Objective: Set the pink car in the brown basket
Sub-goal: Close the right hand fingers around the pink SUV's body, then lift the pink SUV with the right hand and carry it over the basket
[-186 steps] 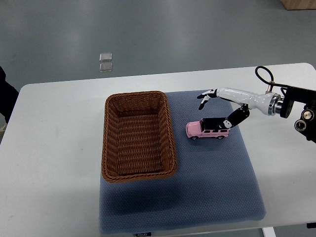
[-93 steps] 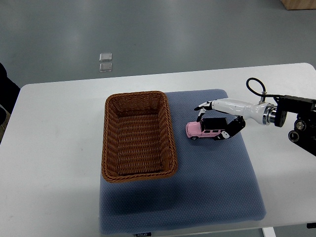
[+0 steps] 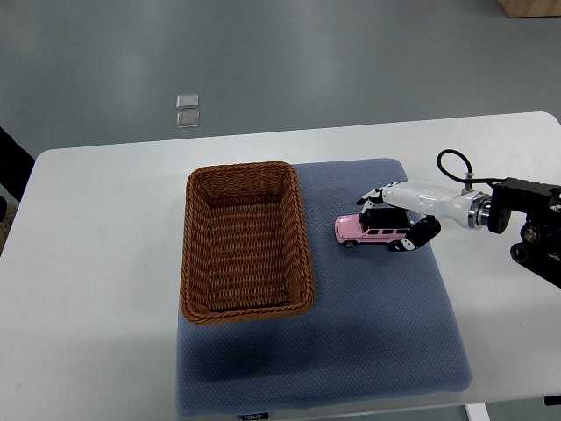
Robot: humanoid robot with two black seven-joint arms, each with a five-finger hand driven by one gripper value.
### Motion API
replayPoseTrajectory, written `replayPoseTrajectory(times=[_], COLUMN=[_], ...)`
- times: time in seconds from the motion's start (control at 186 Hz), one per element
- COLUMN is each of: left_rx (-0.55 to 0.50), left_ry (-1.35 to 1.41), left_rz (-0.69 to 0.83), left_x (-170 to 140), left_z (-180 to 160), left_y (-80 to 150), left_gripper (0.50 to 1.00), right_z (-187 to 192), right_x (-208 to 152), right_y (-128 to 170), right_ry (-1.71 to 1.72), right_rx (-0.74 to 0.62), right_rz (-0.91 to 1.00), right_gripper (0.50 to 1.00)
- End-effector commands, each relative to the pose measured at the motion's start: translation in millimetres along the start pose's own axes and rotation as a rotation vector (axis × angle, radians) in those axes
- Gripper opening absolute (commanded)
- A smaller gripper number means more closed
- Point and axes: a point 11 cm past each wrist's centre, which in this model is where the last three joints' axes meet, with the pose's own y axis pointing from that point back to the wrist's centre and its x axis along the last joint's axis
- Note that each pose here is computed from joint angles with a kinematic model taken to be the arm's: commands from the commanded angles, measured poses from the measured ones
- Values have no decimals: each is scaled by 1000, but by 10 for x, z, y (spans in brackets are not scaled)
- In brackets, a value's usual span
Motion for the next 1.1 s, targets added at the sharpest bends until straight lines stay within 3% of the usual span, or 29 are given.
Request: replayPoseTrajectory(times=[0.0, 0.172, 0.306, 0.574, 0.842, 1.094], left_rx=[0, 0, 0, -1, 1, 1], left_ry=[0, 0, 0, 3, 3, 3], left_rz=[0, 0, 0, 1, 3, 0], left_x=[-1, 0, -1, 1, 6, -1], left_z=[-4, 3, -4, -3, -13, -13], left_y=[0, 0, 0, 0, 1, 1], left_gripper=[1000, 1000, 1000, 1000, 1000, 1000], right_z=[41, 60, 99, 56, -28, -363], right_x=[-16, -64, -117, -1, 577, 1093], right_y=[0, 1, 1, -65, 24, -59], right_ry=[16, 21, 33, 44, 68, 82], right_rx=[-25, -33, -47, -41, -13, 86], right_rz=[-2, -18, -34, 48, 176, 260], right_gripper=[776, 670, 500, 500, 500, 500])
